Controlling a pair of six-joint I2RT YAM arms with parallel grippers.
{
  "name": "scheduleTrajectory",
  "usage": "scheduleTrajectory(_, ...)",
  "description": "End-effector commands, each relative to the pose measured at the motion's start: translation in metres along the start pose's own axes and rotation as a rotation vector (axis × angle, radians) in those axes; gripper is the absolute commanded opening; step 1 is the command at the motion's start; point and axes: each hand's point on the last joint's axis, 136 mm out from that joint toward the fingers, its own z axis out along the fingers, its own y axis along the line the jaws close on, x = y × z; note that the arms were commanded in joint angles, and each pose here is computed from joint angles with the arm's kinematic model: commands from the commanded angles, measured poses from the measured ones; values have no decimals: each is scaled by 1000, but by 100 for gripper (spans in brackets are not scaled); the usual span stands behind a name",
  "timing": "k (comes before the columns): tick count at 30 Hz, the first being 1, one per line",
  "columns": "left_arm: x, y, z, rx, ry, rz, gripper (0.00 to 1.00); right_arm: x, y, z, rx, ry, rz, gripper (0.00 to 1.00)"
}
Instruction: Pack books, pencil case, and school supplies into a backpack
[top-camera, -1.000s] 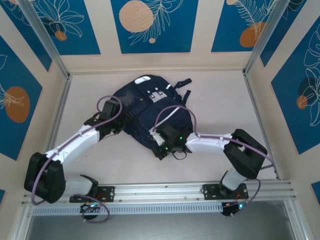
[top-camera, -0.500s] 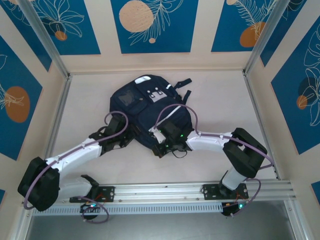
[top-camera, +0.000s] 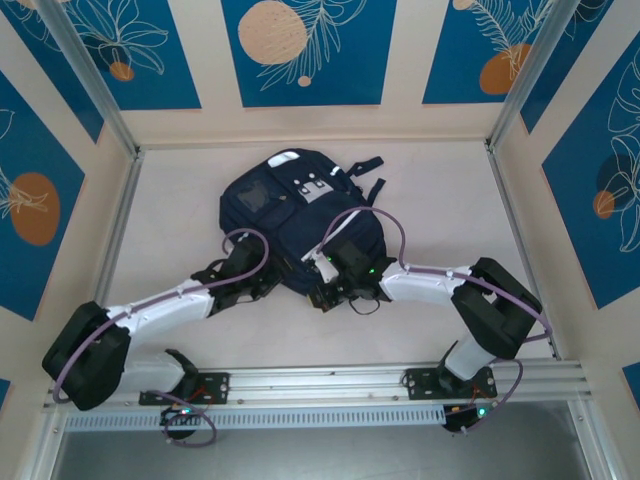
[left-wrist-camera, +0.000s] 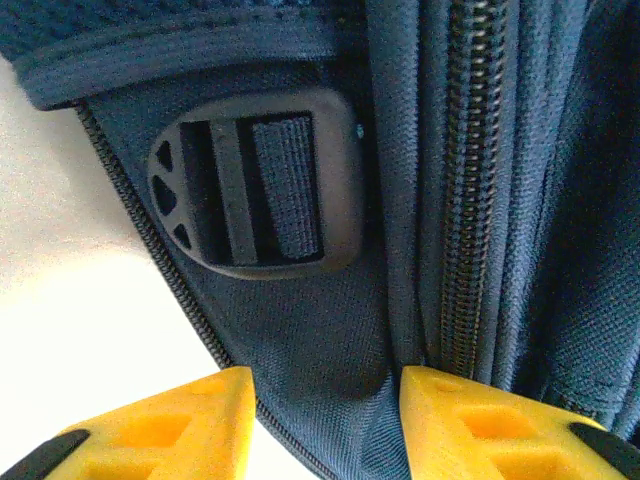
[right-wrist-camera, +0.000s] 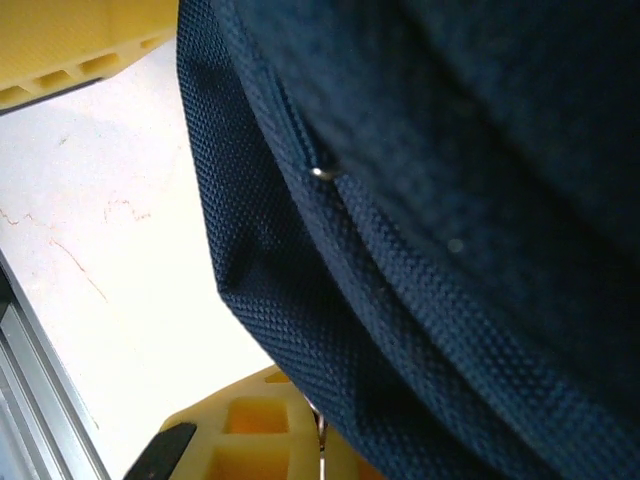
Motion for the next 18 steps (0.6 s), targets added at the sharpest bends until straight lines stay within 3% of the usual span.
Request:
scheduleTrajectory(1, 10, -4, 6, 25, 27, -4, 39, -13, 3, -8, -19, -58, 2, 0)
scheduleTrajectory(11, 2, 7, 11, -49, -22, 24, 12, -6, -7, -7, 32, -40, 31, 0)
scheduleTrajectory(18, -8, 21, 10, -125, -78, 41, 11, 16, -33, -7, 171, 7, 119, 0)
